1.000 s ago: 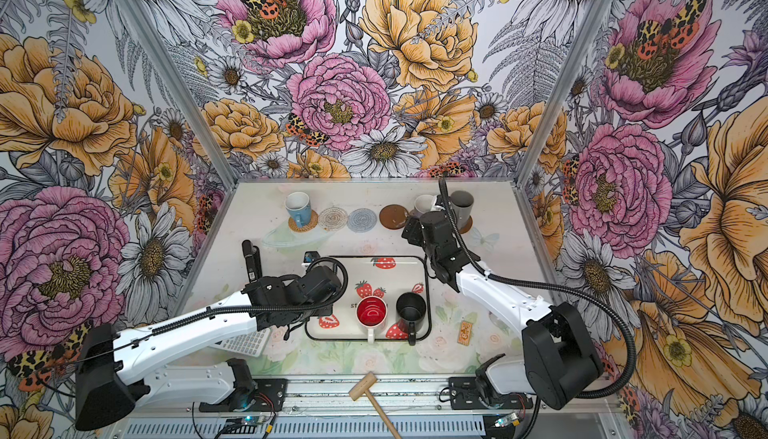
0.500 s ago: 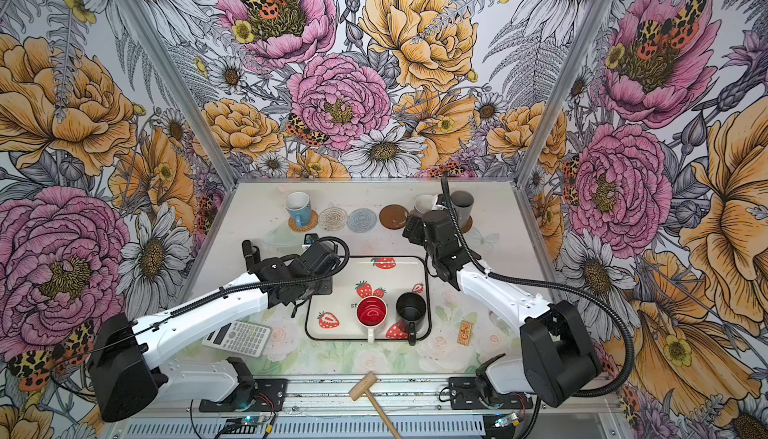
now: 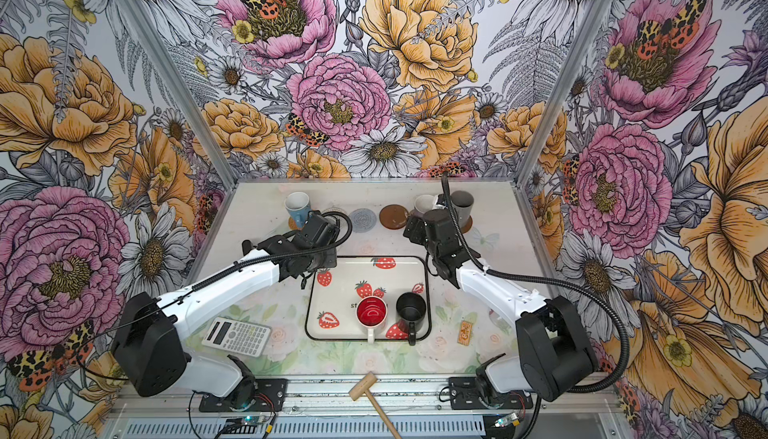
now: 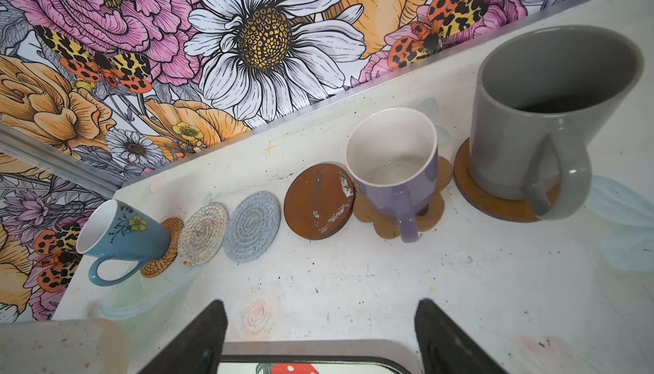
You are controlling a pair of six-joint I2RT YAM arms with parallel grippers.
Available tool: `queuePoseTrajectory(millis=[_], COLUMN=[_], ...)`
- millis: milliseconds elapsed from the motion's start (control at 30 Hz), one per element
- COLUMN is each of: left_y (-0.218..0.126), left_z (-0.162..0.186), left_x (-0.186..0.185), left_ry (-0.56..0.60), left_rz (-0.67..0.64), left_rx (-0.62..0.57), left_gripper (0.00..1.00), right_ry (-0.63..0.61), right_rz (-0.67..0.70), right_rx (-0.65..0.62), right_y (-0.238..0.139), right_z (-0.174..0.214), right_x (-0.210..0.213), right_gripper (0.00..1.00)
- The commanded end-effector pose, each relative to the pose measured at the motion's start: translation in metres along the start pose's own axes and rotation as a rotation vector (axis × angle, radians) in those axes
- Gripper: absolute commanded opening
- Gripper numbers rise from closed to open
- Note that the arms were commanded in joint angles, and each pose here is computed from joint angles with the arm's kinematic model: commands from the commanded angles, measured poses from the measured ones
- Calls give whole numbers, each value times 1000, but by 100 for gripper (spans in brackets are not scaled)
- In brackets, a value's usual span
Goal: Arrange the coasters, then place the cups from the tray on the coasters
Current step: 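Lift the speckled white mug with the left gripper toward the coaster row, then lower the speckled white mug with the left gripper onto the multicolour woven coaster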
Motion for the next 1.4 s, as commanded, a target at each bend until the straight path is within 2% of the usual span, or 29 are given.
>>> queuePoseTrajectory(millis=[0, 333, 567, 1067, 1367], left_y=[-6, 22, 48, 104, 115], left_z=[-44, -92, -109, -115, -122], left_x=[-5, 6, 14, 31, 35], left_ry=[-21, -7, -7, -4, -6], left_rz=[59, 45, 50, 41, 52], left_rx=[-142, -149, -127, -50, -47], left_gripper=[0, 0, 0, 0, 0], right_ry=[23, 35, 43, 50, 51], right_rz=[-18, -3, 7, 12, 22], right_rx=[-6, 14, 25, 49, 53], right_y=[5, 14, 20, 29, 30], right_z=[-3, -2, 0, 2, 3], right_x=[1, -8, -13, -15, -18], right_gripper=[85, 86, 85, 85, 85])
Point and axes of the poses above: each gripper's point midway between its finger pads, its own y axis out along the fingers, its own x axis along the line the jaws close on, z = x × y, the point moved 6 cm from there along -y, back along the fingers, and after that the axes turned 14 degrees about y, right-handed, at the moved point
